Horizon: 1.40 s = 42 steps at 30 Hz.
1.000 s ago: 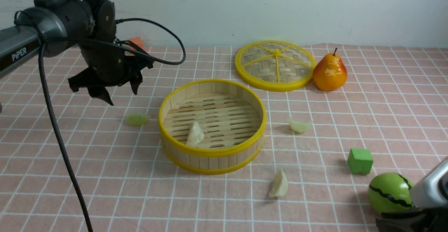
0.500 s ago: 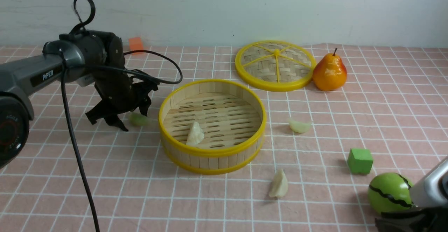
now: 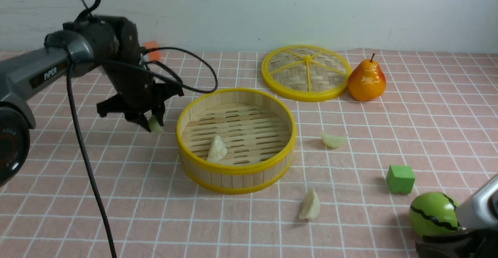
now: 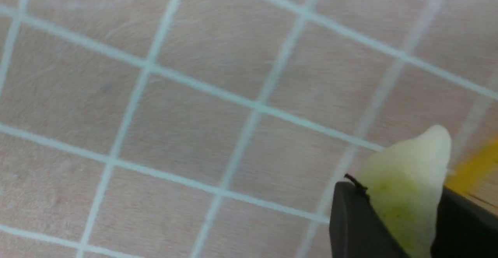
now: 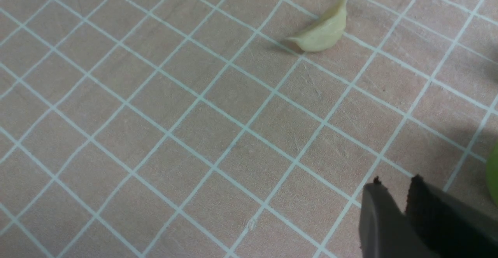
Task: Put the dumplings into the steamer on the table with the pink tablecloth.
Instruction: 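Place the dumpling into the bamboo steamer basket with the left gripper, then reach for and grasp a dumpling lying on the table beside the steamer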
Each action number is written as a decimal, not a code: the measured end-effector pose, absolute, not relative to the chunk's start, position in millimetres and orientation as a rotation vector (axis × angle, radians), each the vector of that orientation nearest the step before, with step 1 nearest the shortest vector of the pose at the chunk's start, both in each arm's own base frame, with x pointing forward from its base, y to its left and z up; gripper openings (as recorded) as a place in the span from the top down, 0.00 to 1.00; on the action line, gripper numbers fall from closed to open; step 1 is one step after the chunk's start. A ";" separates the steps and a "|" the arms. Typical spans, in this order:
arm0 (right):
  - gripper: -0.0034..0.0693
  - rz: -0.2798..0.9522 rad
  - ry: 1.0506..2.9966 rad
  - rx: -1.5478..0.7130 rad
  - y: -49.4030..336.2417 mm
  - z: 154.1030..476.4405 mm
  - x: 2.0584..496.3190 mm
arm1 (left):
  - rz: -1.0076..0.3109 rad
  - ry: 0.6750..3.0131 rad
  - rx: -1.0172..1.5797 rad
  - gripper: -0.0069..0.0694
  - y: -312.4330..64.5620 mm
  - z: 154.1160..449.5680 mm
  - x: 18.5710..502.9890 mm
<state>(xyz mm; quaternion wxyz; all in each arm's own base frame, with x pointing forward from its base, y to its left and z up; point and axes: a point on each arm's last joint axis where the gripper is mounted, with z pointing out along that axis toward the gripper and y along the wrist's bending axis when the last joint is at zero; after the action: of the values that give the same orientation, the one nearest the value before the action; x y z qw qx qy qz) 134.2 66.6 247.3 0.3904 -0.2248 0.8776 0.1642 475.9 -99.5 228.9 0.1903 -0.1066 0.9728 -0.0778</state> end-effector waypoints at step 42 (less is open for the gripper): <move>0.21 0.299 2.485 -0.797 138.5 212.1 393.4 | -0.077 2.459 0.369 0.93 -103.3 426.2 229.7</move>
<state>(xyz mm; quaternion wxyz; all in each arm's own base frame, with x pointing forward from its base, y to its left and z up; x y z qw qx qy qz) 393.4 138.5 212.1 0.2547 -0.2935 0.9148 0.1100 229.7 -103.3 426.2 0.3212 0.1406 0.9361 -0.0293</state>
